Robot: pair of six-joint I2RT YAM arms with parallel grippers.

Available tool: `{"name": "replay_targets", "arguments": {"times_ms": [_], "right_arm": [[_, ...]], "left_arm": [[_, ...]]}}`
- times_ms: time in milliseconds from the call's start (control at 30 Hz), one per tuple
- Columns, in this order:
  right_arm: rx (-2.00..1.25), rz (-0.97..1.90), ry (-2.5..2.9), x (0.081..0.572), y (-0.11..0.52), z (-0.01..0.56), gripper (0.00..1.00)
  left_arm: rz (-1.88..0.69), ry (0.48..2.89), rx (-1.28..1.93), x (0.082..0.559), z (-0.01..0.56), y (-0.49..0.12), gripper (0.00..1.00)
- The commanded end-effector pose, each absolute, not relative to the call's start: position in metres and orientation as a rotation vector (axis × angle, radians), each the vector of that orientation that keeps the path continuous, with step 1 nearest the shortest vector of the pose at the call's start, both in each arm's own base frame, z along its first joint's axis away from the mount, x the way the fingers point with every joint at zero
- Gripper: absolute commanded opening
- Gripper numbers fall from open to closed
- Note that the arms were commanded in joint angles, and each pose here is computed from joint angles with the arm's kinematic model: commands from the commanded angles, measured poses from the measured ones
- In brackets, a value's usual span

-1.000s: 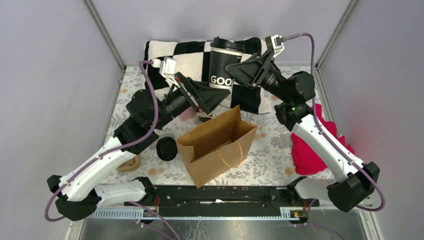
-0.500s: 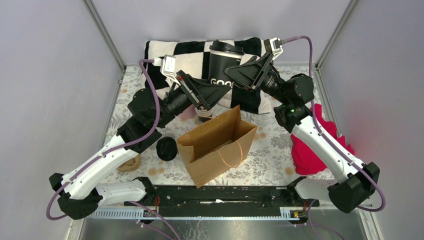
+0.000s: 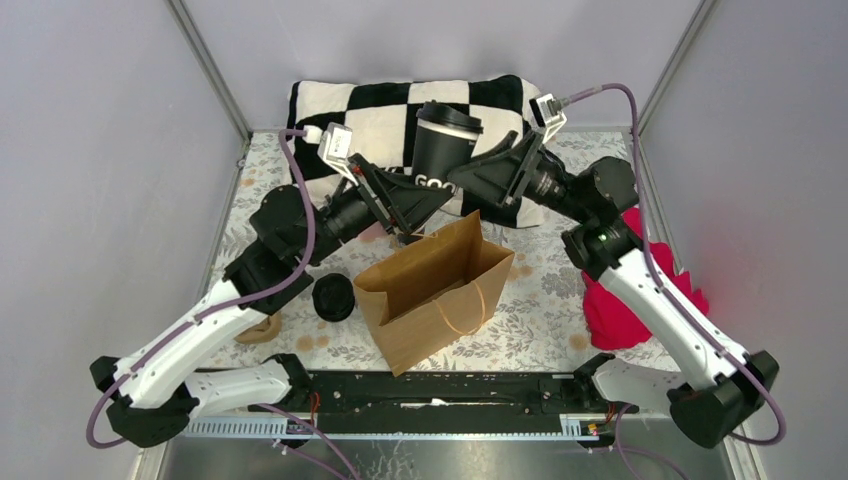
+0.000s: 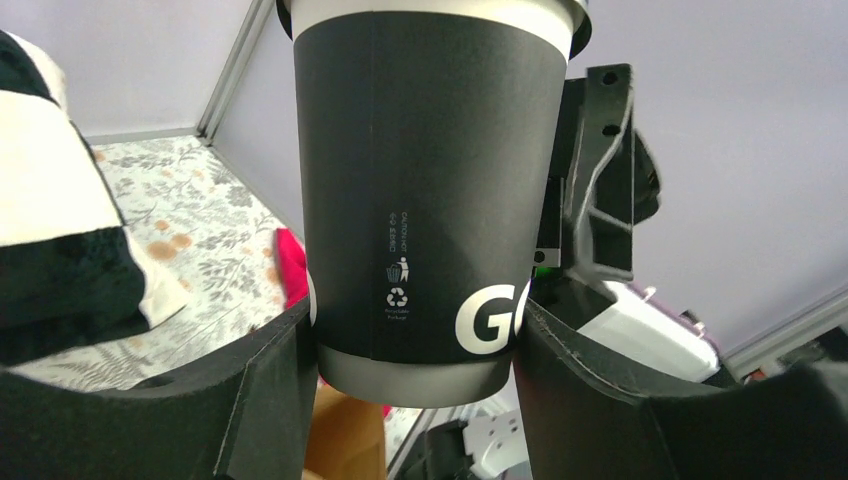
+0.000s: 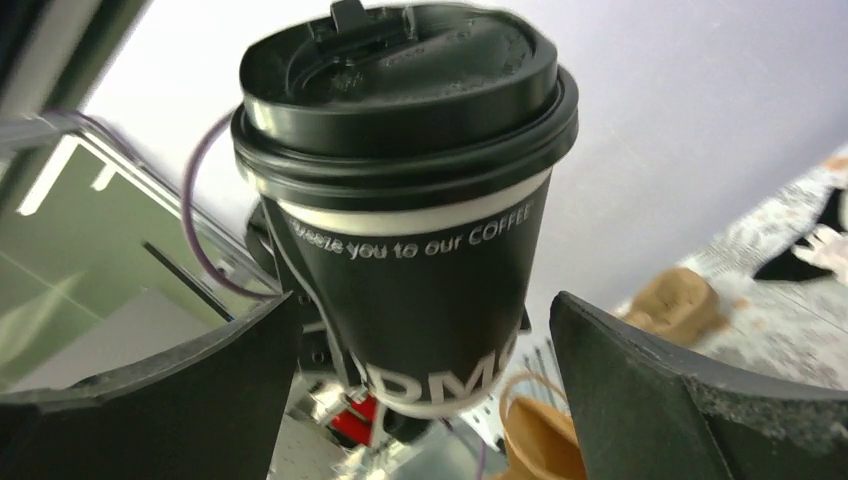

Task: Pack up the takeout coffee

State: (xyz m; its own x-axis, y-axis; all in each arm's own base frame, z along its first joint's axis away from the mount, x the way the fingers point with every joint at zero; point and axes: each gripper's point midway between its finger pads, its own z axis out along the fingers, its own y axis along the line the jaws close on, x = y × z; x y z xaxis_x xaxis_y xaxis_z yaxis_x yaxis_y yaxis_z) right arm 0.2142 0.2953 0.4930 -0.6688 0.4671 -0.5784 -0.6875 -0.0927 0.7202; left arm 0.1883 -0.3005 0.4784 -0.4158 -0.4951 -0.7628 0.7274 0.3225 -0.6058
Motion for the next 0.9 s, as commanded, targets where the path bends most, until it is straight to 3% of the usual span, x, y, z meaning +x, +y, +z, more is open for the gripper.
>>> {"name": "replay_targets", "arguments": {"times_ms": [0,100,233,867], "right_arm": [[-0.586,1.554,1.493,0.182,0.283,0.458,1.0],[-0.743,1.394,1.586,0.17,0.271,0.44,1.0],[-0.867,1.445,1.621,0.144,0.267,0.446,1.0],[-0.864,1.46,1.718,0.113,0.248,0.477,1.0]], "left_arm": [[-1.311,1.434,0.371,0.166,0.48,-0.282,0.44],[-1.268,1.443,0.515,0.149,0.47,-0.275,0.46],[-1.214,1.461,0.631,0.137,0.461,-0.268,0.46],[-1.159,1.393,0.908,0.099,0.456,-0.249,0.41]]}}
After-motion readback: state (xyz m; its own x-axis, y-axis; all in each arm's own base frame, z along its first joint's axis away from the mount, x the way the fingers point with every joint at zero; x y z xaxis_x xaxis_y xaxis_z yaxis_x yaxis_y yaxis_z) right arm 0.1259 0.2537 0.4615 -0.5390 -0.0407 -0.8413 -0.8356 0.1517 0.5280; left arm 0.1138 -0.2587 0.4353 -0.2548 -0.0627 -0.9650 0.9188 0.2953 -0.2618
